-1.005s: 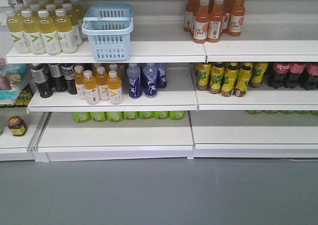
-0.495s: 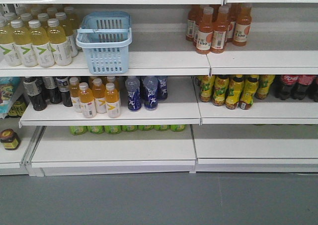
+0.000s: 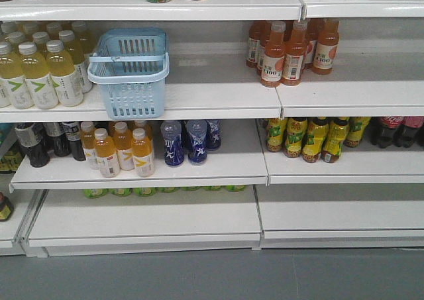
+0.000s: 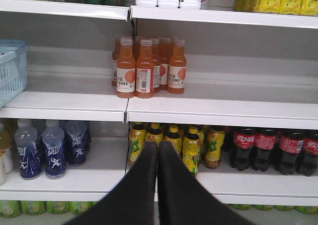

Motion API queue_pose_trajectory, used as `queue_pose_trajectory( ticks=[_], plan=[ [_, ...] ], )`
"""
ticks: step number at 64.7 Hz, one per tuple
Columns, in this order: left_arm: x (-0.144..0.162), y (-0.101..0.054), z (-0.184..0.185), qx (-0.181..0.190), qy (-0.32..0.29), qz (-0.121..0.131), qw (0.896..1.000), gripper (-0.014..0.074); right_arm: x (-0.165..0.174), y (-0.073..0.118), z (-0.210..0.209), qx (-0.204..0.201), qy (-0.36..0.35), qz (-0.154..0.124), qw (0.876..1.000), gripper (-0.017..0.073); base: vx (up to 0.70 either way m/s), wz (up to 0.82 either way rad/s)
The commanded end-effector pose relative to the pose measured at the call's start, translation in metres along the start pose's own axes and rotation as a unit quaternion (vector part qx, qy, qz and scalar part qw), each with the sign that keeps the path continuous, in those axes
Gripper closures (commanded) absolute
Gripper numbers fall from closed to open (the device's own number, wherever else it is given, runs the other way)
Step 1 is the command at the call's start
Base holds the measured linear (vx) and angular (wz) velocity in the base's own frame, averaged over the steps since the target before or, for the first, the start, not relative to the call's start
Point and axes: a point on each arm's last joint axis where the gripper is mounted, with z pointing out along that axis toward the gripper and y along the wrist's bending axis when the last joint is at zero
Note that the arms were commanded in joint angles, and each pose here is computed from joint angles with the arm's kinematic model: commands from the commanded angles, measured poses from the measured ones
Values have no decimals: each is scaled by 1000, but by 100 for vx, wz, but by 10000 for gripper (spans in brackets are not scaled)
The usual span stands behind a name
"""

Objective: Place coke in basket with both arms

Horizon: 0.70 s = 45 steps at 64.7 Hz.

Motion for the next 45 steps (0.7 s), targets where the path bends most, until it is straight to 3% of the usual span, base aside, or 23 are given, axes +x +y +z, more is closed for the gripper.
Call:
queue_pose_trajectory(
  ticks=[1, 45],
  plan=[
    [-8, -1, -2, 5, -45, -10, 999, 601, -4, 0, -1, 4, -39, -3, 999, 568, 15, -5],
    [-8, -1, -2, 5, -45, -10, 999, 601, -4, 0, -1, 4, -39, -3, 999, 568, 12, -4]
  ],
)
